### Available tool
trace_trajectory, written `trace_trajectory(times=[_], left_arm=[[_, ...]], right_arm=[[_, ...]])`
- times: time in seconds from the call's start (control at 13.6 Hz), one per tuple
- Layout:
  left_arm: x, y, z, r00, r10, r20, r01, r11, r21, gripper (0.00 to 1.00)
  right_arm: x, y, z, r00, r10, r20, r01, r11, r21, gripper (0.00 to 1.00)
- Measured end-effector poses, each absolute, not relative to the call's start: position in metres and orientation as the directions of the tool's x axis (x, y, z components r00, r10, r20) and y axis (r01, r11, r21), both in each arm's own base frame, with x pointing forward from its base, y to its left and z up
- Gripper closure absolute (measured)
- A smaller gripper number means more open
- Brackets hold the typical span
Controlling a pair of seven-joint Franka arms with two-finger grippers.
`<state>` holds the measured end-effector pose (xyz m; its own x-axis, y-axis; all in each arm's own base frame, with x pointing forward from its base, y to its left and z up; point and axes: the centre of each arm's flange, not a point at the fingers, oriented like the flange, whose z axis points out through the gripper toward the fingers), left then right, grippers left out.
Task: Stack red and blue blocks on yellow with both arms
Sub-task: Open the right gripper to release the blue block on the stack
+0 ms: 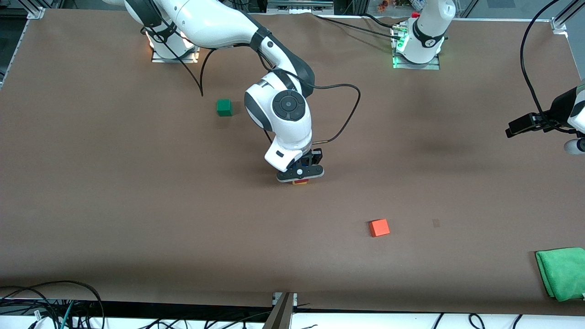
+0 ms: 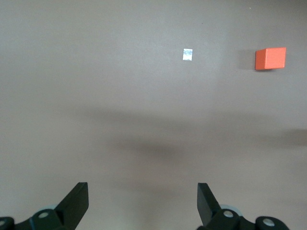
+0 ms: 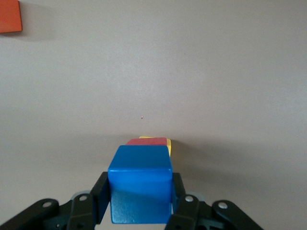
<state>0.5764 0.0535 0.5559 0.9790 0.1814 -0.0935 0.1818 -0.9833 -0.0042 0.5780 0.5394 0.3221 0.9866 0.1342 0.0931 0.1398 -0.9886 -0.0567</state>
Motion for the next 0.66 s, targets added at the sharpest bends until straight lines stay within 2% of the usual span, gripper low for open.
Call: trace_trajectory(times=[0.66], left_arm=[[0.5764,0.0535,0.5559,0.979,0.181,-0.094,0.182,-0.983,-0.004,0.0]], right_arm=[[0.578,0.5394,0.3171,0.987,0.135,0.088,0.14,-0.989,-0.053,0.45]])
